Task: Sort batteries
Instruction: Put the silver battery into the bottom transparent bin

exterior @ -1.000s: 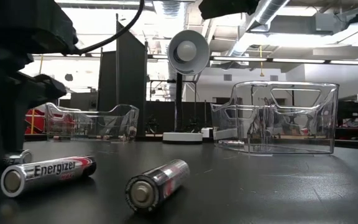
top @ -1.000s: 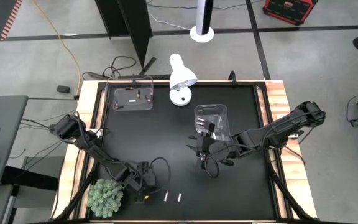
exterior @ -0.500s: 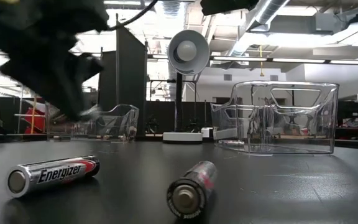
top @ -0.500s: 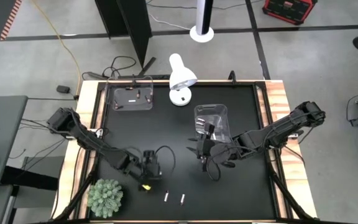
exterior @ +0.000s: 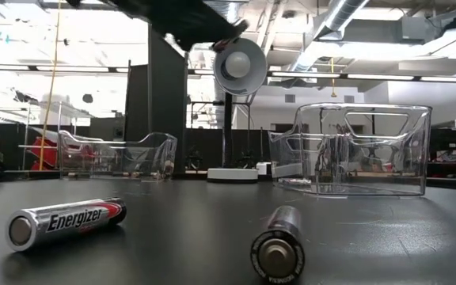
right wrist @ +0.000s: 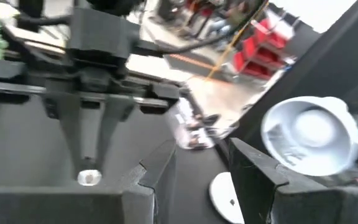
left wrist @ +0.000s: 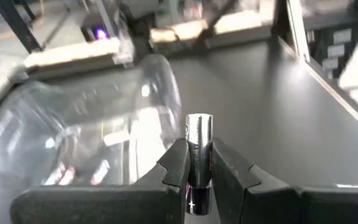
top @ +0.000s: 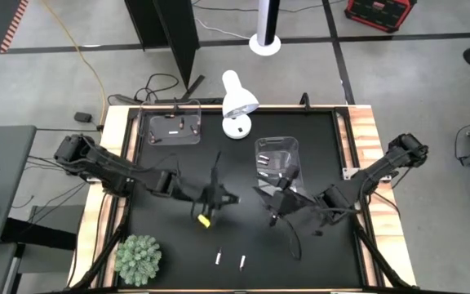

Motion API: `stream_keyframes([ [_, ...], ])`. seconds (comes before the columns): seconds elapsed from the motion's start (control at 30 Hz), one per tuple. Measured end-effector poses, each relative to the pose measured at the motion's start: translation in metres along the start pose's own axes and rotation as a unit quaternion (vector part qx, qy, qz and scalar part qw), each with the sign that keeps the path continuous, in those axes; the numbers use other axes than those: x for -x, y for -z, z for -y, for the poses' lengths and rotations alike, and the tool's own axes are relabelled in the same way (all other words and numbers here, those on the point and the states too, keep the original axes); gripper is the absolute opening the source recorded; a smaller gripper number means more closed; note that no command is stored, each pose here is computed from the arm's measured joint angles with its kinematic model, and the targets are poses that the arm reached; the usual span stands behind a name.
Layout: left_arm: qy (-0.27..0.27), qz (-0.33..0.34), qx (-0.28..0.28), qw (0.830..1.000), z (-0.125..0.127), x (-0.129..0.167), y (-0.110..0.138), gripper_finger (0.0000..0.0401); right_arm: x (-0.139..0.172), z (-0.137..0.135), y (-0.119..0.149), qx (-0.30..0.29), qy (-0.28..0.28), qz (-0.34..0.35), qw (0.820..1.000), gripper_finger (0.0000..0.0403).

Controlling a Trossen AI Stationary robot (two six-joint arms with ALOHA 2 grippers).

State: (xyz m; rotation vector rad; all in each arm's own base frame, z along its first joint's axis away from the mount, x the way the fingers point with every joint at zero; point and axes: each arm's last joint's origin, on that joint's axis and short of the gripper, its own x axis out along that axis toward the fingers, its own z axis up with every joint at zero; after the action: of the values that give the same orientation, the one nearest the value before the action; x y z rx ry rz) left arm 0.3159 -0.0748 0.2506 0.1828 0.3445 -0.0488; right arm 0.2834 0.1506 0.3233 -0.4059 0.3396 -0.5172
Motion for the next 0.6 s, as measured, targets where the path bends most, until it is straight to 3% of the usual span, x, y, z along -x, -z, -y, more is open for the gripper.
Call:
stream_keyframes([
  [0.27, -0.009, 0.07, 0.044, 0.997, -0.048, -0.014, -0.004, 0.004, 0.028, -0.007, -0.007, 0.028, 0.08, 0.024, 0.996, 0.0159],
  [0.6, 0.006, 0.047, 0.061, 0.997, -0.061, -0.069, 0.0, 0.004, 0.036, -0.009, -0.009, 0.035, 0.103, 0.028, 0.994, 0.0159],
])
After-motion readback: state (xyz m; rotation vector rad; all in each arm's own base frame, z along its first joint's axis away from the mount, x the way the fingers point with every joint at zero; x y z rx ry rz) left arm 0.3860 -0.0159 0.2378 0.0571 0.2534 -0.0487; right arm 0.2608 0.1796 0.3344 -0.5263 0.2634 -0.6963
